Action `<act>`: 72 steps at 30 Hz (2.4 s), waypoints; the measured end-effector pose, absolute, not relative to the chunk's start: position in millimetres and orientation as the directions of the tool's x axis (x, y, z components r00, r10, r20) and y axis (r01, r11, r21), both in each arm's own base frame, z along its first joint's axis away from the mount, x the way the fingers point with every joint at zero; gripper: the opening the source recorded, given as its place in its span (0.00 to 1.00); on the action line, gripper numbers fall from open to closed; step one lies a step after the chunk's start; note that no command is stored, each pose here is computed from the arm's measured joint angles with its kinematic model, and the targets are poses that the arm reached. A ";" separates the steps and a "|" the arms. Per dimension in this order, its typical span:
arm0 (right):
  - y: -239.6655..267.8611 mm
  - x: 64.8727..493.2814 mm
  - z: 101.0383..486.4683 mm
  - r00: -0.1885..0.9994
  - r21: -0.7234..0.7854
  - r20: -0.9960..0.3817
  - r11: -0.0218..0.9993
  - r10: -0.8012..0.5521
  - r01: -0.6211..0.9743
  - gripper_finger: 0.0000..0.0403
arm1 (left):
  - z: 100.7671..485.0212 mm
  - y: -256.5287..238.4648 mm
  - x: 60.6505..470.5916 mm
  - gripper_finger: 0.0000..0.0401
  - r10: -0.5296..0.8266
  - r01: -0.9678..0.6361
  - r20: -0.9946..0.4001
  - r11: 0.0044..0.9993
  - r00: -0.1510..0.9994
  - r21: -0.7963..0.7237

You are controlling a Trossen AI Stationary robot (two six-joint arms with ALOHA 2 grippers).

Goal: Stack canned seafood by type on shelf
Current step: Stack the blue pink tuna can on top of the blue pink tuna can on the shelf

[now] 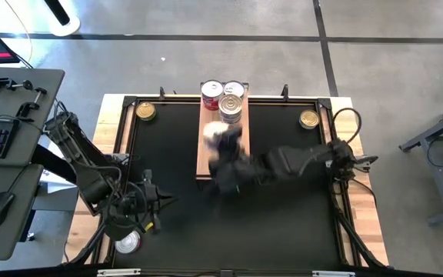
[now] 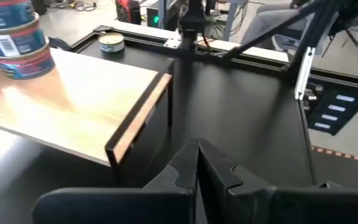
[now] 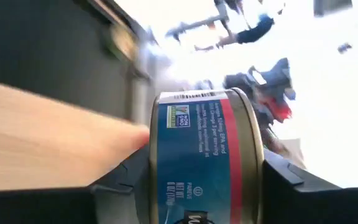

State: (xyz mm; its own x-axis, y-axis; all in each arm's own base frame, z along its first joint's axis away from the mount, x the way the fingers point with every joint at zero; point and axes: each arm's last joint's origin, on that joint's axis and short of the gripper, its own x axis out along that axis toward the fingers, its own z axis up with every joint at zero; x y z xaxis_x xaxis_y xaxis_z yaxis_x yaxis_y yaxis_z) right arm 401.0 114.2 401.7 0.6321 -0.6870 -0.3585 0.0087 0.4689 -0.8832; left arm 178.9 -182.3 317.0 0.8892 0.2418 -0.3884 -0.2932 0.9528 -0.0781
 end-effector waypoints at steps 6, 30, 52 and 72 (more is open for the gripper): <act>36.4 411.5 407.2 0.426 -0.945 -0.283 0.325 -0.859 0.027 0.42 | 303.1 -199.7 182.9 0.00 0.223 -0.286 -0.403 0.953 0.888 -0.103; -57.6 405.3 395.6 0.317 -0.862 -0.483 0.507 -0.816 -0.010 0.46 | 230.7 -257.5 202.4 0.00 0.273 -0.395 -0.388 0.876 0.880 -0.279; -65.9 405.0 393.8 0.342 -0.825 -0.535 0.565 -0.773 -0.014 0.46 | 230.8 -257.1 202.2 0.00 0.277 -0.396 -0.386 0.876 0.880 -0.274; -78.7 404.3 394.6 0.365 -0.793 -0.564 0.609 -0.741 0.008 0.46 | 230.6 -256.3 202.3 0.00 0.281 -0.394 -0.388 0.884 0.878 -0.251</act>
State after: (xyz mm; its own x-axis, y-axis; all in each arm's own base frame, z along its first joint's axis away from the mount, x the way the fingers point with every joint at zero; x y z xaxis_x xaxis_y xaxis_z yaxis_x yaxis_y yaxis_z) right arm 404.3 -78.7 394.6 0.3649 -0.7407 -0.5642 0.0085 0.6086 -0.7935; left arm 202.3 -256.3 230.6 0.8779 0.2806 -0.3879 -0.3936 0.8843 -0.2510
